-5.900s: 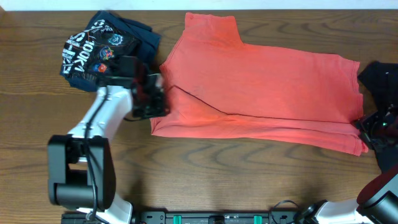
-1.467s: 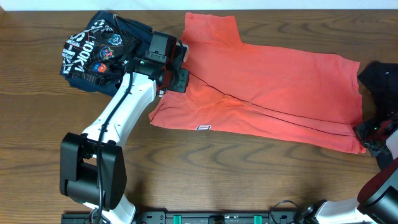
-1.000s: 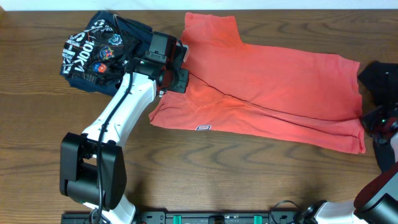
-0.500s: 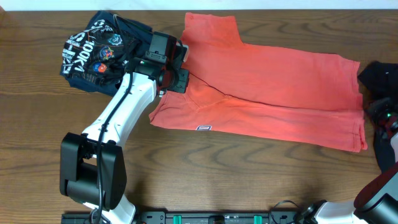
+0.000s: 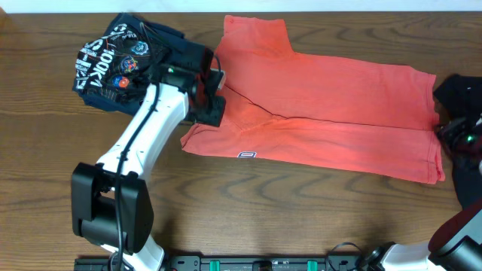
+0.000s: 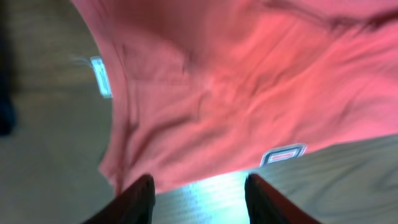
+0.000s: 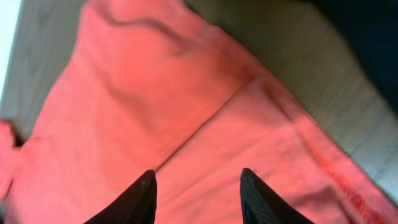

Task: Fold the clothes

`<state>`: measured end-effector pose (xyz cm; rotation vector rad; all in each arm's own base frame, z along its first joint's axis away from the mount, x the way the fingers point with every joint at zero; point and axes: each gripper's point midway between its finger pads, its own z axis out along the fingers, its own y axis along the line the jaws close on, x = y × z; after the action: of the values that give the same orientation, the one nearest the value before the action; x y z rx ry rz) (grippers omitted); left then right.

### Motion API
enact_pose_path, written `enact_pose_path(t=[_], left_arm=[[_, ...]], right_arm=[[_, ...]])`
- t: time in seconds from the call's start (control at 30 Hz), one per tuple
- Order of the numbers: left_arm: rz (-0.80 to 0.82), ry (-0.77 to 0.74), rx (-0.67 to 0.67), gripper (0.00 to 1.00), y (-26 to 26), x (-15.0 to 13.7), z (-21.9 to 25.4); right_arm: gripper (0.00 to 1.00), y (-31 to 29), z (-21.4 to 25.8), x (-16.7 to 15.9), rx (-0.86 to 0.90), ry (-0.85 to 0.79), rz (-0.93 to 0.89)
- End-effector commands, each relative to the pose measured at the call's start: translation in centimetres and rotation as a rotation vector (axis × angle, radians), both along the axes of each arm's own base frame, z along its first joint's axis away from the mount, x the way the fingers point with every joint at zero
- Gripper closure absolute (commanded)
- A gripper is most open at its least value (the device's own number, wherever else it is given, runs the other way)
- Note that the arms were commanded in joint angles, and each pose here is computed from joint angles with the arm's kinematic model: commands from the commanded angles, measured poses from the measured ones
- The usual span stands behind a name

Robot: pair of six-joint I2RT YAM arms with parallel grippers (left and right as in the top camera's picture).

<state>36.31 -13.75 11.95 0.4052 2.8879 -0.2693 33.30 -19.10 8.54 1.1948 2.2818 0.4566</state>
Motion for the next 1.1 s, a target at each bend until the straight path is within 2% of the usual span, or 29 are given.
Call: enact_pose_path(t=[0.0,0.1,0.17,0.3,0.37,0.5,0.63,0.73,1.07], left_arm=[[-0.021,-0.147,-0.028,0.51,-0.8,3.0,5.6],[-0.019,-0.221,-0.051,0.47,-1.2,4.4,8.5],[0.010,-0.191,-0.053,0.42,-1.0,3.8,8.4],[0.064,0.030,0.008,0.40,0.6,-0.3,4.5],[0.096,0.125,0.036,0.40,1.6,-2.2,2.0],[0.252,0.291,0.070,0.40,4.7,-5.5,-3.2],[0.377,0.376,0.024,0.39,6.9,-7.5,-7.5],[0.429,0.393,-0.091,0.40,7.0,-7.8,-9.3],[0.566,0.285,-0.191,0.40,7.2,-5.5,-11.9]], right_arm=[[0.56,1.3,6.9,3.6,-0.103,-0.129,0.165],[0.51,3.2,9.7,4.5,-0.116,-0.121,0.237],[0.45,4.4,9.8,3.7,-0.094,-0.059,0.248],[0.29,4.6,6.4,-1.3,-0.073,0.223,0.200],[0.26,4.8,4.3,-3.7,-0.057,0.337,0.187],[0.23,5.2,0.0,-6.7,-0.010,0.440,0.148],[0.22,5.9,-3.5,-8.7,0.068,0.455,0.101],[0.22,6.8,-4.9,-9.3,0.137,0.426,0.093],[0.20,6.5,-6.2,-9.2,0.128,0.394,0.070]])
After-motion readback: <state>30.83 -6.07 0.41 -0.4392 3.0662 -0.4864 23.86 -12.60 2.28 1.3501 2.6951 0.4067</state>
